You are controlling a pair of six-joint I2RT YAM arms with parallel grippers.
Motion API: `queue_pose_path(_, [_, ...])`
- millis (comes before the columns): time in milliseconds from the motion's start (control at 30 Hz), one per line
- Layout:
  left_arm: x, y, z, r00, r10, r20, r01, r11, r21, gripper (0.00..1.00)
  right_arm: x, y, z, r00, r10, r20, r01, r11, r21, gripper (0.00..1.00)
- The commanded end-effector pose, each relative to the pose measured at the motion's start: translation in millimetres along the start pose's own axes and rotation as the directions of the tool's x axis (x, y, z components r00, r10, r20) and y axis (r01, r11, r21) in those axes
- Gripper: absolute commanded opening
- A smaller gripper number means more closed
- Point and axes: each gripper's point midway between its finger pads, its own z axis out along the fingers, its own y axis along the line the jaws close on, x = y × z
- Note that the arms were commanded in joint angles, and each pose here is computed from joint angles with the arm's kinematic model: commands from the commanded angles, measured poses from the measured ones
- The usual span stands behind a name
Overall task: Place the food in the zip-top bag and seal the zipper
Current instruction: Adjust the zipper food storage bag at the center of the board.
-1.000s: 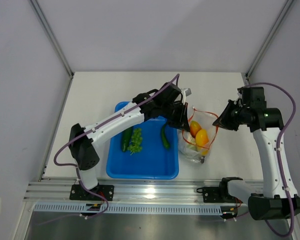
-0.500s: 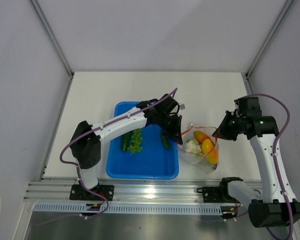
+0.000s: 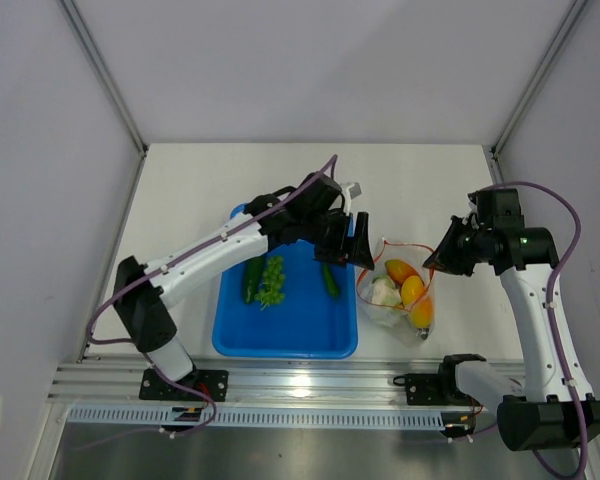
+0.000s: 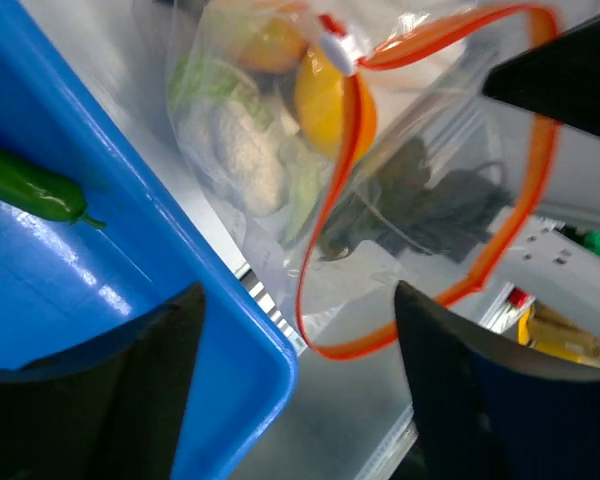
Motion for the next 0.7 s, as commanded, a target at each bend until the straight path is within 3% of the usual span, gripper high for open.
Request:
queue_pose_path(0, [-29.0, -6.9, -44.2, 0.982, 0.048, 0.182, -0.046, 0.999, -0.015, 0.80, -5.9, 4.5, -4.5, 0.999, -0.029, 0.041, 0.030, 0.999, -0.020, 0.00])
queue_pose_path(133, [-43.0, 9.7, -64.9, 0.964, 0.033, 0.264, -0.015, 0.998, -0.067, 0.99, -5.1, 3.5, -4.8, 0.999, -0.031, 0.043, 0.032, 0.999, -0.018, 0.00])
queue_pose_path(167, [-44.8, 14.8, -68.8, 0.962, 0.024, 0.272, -0.002, 0.997, -0.081, 0.99, -5.2, 3.2, -4.8, 0.999, -0.031, 0.044, 0.032, 0.999, -0.017, 0.00])
queue_pose_path(367, [-35.7, 80.9, -61.7, 0.973, -0.091, 0.214, 0.137, 0.968, -0.212, 0.99, -8.0, 4.5, -3.6, 0.998, -0.035, 0.042, 0.036, 0.999, -0.017, 0.00])
queue_pose_path(667, [-19.8, 121.9, -9.0, 0.961, -0.271, 0.053, 0.275, 0.928, -0.250, 0.88, -10.6, 6.0, 1.9, 0.999, -0.037, 0.029, 0.037, 0.999, -0.020, 0.00])
